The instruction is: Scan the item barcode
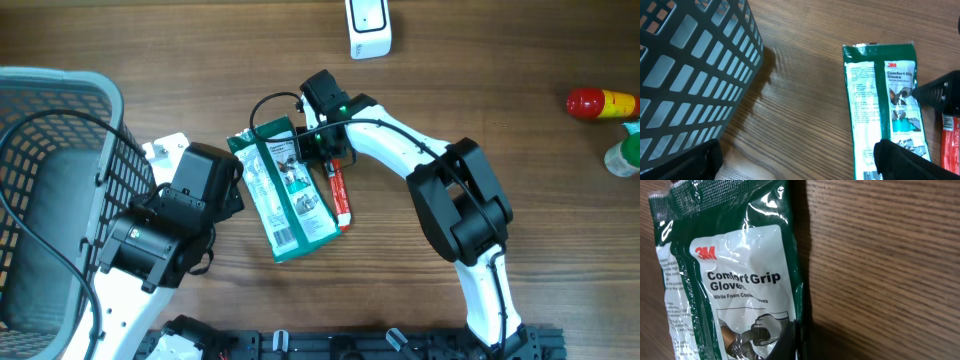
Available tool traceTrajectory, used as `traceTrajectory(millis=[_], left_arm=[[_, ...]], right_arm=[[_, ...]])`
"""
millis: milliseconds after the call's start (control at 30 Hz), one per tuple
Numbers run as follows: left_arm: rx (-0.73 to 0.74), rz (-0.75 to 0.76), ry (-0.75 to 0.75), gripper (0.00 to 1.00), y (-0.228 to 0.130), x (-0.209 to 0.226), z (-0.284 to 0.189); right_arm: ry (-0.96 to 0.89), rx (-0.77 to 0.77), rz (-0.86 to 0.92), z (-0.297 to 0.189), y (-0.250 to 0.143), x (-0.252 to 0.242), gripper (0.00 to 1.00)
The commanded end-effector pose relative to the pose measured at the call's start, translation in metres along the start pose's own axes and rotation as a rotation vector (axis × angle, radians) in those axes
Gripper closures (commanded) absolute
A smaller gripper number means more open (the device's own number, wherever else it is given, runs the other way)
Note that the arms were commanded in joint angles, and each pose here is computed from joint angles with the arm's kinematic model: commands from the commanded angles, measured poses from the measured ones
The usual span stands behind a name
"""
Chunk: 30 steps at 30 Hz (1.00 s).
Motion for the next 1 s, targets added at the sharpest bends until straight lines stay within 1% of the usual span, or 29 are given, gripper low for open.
traceTrajectory(millis=[0,67,133,200,333,433,500,600,800,967], left_arm=[[-0.009,-0.020,0.012,0.00,0.001,0.002,0.000],[-0.009,-0.020,0.012,0.00,0.001,0.002,0.000],[-0.009,-0.020,0.012,0.00,0.001,0.002,0.000],[-0.009,-0.020,0.012,0.00,0.001,0.002,0.000],[-0.009,-0.020,0.012,0.00,0.001,0.002,0.000],[-0.009,-0.020,0.011,0.00,0.001,0.002,0.000],[-0.009,-0.020,0.011,0.00,0.001,0.002,0.000],[-0.009,-0.020,0.012,0.00,0.001,0.002,0.000],[-0.009,-0.020,0.012,0.00,0.001,0.002,0.000],[-0.009,-0.020,0.012,0.00,0.001,0.002,0.000]], right_arm=[[0.016,0.010,0.013,-0.022,0.005,0.008,0.96],[0.036,-0.039,-0.004,-0.064,0.013,0.023,0.95],[0.058,-0.132,-0.043,-0.122,0.018,0.045,0.96],[0.093,-0.230,-0.020,-0.182,0.015,0.068,0.96],[0.172,-0.430,-0.010,-0.284,-0.002,0.102,0.96],[0.202,-0.524,-0.030,-0.337,-0.026,0.116,0.96],[0.208,-0.551,-0.042,-0.356,-0.040,0.119,0.96],[0.201,-0.559,-0.043,-0.369,-0.055,0.119,0.96],[0.180,-0.516,-0.022,-0.364,-0.063,0.115,0.96],[0.179,-0.515,-0.021,-0.364,-0.063,0.115,0.96]])
Point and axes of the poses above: each gripper's point midway between its finger pads, its own z axis out along the fingers, its own x axis along the line the jaws close on, y = z × x, the point moved 4 cm from there along -z, back along the fingers, and after that the axes turned 9 degrees about -z, right-handed, at the moved point
